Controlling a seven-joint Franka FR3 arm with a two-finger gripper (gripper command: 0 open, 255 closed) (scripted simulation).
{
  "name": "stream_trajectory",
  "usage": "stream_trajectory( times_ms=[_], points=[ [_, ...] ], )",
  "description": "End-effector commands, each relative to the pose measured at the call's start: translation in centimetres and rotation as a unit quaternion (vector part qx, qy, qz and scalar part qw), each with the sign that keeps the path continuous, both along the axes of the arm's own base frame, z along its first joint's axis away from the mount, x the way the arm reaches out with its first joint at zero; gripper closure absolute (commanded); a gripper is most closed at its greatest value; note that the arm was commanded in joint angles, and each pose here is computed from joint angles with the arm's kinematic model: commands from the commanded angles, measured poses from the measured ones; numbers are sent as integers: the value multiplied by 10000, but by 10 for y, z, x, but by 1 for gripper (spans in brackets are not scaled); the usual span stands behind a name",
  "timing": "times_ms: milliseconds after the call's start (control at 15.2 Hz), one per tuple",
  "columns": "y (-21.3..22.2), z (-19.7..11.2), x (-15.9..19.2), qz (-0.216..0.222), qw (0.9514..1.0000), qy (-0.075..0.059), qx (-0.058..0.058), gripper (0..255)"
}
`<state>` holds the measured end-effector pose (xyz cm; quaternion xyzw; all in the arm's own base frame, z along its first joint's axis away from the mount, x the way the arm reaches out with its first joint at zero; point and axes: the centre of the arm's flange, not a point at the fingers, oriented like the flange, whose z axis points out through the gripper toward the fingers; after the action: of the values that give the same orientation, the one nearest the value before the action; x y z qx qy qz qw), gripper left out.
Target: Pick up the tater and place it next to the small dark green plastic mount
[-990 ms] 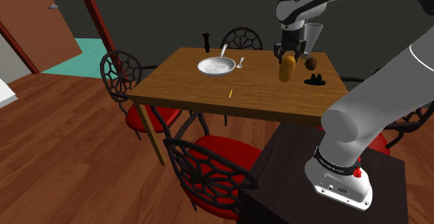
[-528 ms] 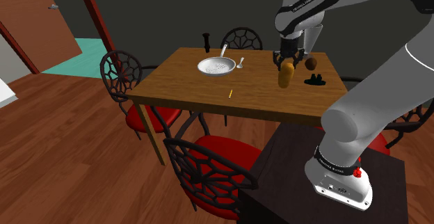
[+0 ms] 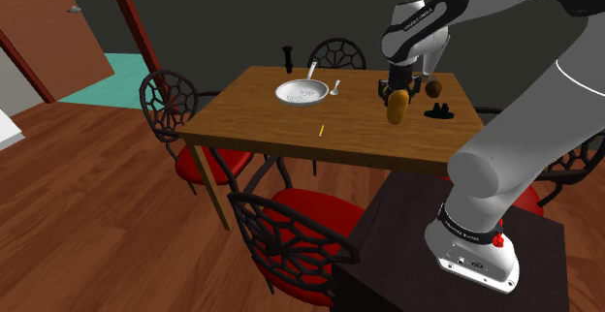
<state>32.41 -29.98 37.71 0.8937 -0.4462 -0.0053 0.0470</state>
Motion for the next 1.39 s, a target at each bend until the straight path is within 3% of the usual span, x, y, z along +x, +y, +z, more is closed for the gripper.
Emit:
stream_trajectory(
  times_ms=[0, 198, 660, 726, 1056, 1320],
  points=[
    [2, -17, -1, -10, 10000, 65, 44, 255],
    [2, -30, -1, -10, 10000, 65, 44, 255],
    [2, -30, -1, -10, 10000, 65, 43, 255],
    [3, -32, -4, -9, 10000, 65, 42, 0],
    [2, -30, -1, -10, 10000, 65, 44, 0],
    [5, 20, 2, -10, 10000, 65, 44, 0]
  ],
)
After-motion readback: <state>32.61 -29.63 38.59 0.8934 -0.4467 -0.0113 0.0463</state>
